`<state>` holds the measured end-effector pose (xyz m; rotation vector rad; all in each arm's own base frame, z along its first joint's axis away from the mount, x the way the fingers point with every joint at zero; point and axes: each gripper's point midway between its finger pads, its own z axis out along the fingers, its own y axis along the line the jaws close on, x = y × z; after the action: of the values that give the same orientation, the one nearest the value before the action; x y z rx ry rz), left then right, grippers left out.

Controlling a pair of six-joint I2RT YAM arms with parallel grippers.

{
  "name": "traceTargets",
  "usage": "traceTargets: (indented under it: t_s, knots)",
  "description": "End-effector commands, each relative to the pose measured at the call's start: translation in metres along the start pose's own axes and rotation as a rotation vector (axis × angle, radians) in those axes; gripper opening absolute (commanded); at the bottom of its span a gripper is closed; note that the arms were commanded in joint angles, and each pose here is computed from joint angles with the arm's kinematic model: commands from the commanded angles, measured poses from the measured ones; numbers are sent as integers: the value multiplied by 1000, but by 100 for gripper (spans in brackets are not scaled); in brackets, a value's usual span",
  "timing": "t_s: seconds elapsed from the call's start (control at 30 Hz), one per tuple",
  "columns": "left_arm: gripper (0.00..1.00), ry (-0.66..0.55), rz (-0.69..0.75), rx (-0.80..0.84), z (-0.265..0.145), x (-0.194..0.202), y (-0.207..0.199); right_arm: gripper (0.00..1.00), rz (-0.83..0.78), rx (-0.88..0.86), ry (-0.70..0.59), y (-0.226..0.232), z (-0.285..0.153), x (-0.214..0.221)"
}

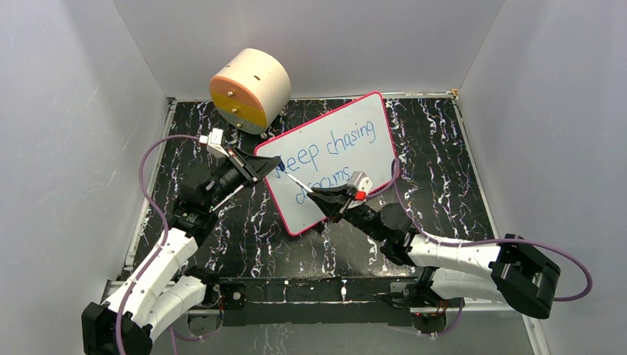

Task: Write a sentence on the whiteboard
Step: Close the whiteboard marker.

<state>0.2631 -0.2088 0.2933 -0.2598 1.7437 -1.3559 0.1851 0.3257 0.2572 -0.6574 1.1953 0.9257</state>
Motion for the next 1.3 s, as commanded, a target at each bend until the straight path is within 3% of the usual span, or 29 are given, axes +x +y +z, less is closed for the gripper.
traceTargets:
  t_s: [0.0,1.27]
  knots:
    - [0,-23,9,43,0,-5,-12,0,-18,11,-98,0,9,-31]
    - [0,-1,11,36,6,6,-6,0,-24,23,-121,-2,6,-40]
